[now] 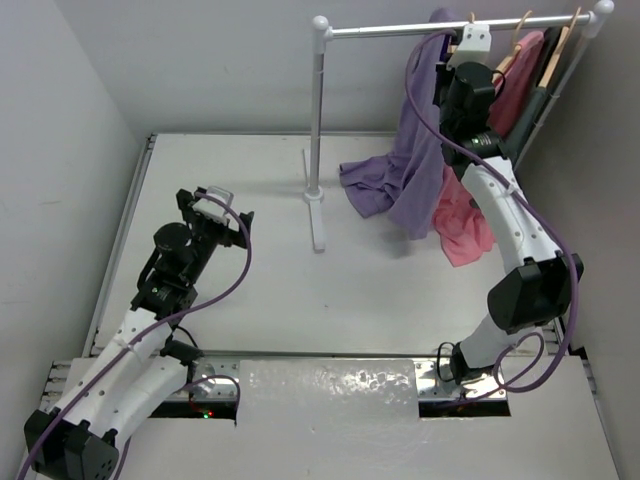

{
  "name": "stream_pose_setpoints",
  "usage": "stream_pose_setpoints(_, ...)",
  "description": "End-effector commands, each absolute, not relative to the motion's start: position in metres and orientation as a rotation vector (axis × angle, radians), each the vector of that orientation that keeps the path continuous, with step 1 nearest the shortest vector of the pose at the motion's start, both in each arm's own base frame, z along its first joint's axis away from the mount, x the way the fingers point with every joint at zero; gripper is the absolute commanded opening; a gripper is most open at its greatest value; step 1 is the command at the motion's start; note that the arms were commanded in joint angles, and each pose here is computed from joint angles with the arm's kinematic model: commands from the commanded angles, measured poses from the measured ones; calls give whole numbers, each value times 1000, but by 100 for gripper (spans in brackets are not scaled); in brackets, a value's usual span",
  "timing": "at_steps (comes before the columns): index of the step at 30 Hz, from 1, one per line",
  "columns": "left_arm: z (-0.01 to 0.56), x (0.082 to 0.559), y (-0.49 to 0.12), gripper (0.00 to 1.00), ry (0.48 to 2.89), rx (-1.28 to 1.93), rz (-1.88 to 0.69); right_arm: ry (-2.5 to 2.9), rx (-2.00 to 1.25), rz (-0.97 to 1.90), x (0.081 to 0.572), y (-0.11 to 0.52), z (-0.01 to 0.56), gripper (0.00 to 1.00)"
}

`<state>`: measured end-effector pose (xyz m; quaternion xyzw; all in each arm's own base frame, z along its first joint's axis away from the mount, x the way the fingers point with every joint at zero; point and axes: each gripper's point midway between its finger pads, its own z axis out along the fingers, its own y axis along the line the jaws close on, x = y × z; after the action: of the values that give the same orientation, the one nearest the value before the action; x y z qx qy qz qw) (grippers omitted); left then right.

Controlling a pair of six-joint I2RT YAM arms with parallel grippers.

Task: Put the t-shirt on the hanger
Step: Place the hanger at the clothesline, then reset both arms

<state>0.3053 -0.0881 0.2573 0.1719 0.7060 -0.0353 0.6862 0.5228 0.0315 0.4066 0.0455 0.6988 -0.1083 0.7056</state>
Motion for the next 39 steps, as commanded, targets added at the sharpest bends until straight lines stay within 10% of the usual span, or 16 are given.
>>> stream_pose_setpoints(1, 271, 309, -86, 100, 1525, 365, -76, 1532, 97, -187, 514, 36, 414, 1)
stream_pose_setpoints(3, 269, 310, -87, 100, 1529, 369, -81, 1537, 85, -180, 510, 37, 413, 8)
stream_pose_setpoints(6, 269, 310, -89, 100, 1527, 370, -92, 1515, 78, -166, 497, 36, 422, 45)
stream_pose_setpoints(12, 270, 309, -90, 100, 1530, 372, -103, 1521, 44, -136, 478, 40, 425, 73)
stream_pose_setpoints(14, 270, 309, -91, 100, 1534, 371, -106, 1515, 40, -130, 464, 38, 434, 99)
stream_pose_setpoints(26, 206, 306, -49, 100, 1696, 256, 35, 1417, -302, 392, 336, 115, 408, 99)
stream_pose_setpoints(39, 159, 293, 32, 100, 1796, -179, 238, 2064, -216, 668, 265, 137, 119, 99)
